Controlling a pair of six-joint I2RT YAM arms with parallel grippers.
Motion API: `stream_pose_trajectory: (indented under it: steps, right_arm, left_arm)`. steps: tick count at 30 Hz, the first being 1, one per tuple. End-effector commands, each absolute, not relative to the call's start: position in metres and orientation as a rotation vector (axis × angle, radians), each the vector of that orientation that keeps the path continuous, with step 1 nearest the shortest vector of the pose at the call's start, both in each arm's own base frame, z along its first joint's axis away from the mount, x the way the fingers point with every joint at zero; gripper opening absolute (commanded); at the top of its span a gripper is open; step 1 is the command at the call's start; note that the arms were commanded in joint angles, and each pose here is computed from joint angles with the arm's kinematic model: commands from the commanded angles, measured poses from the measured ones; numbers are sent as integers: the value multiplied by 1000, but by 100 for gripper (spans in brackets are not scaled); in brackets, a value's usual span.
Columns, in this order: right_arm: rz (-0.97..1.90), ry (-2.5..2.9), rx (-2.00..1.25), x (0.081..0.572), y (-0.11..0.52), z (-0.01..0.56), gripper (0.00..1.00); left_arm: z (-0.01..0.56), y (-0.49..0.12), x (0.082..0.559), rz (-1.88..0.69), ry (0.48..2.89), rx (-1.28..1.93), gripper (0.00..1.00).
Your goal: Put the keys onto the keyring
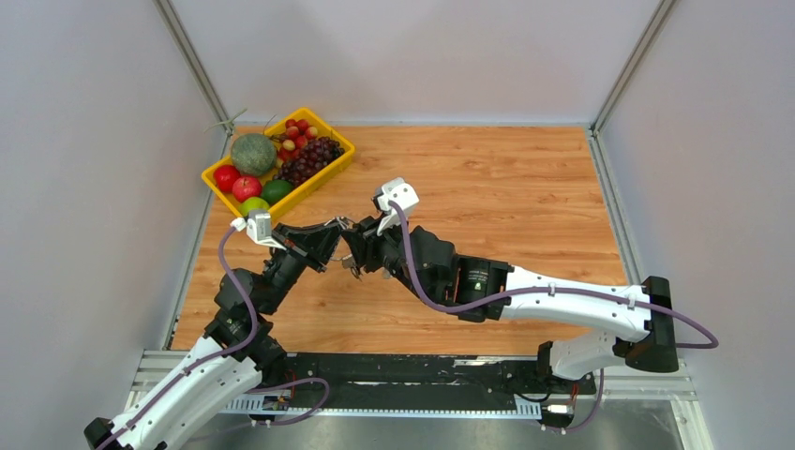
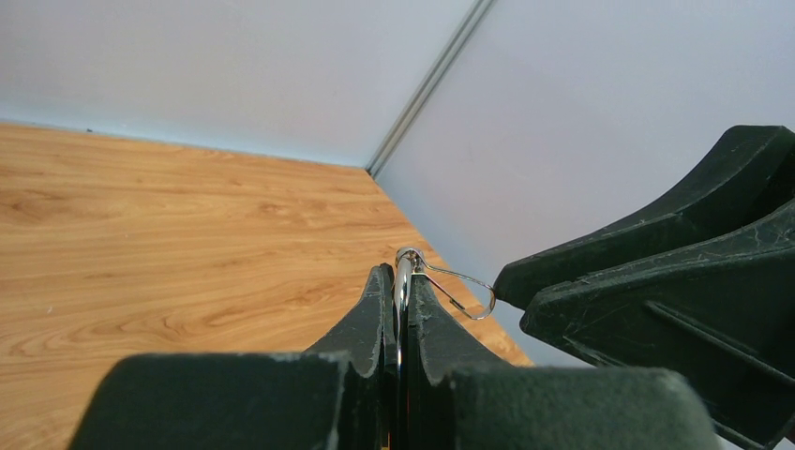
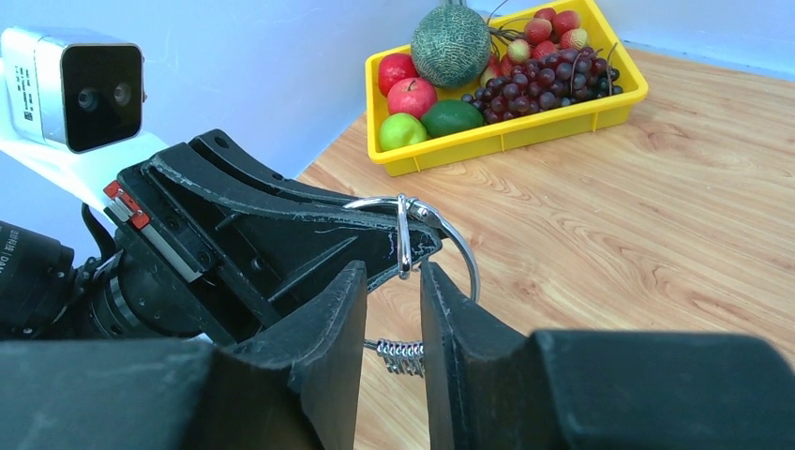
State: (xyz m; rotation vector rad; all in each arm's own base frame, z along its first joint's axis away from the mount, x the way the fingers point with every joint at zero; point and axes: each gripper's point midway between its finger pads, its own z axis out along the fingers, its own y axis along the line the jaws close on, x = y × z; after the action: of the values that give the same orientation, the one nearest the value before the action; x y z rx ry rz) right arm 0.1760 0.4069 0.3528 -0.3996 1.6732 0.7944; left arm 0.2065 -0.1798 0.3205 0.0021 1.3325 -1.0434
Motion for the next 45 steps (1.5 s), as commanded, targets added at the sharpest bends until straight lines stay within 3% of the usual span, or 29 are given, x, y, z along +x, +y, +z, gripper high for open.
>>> stream_pose_trajectory:
  steps: [1,45]
  right_arm:
    - [870,1622,-333,175,411,383,30]
    - [834,1630,-327,181,417,378,16]
  left_arm:
    - [353,-175,198,-1085,1247,-13,0]
    - [366,-173,192,-1112,1219,-8,0]
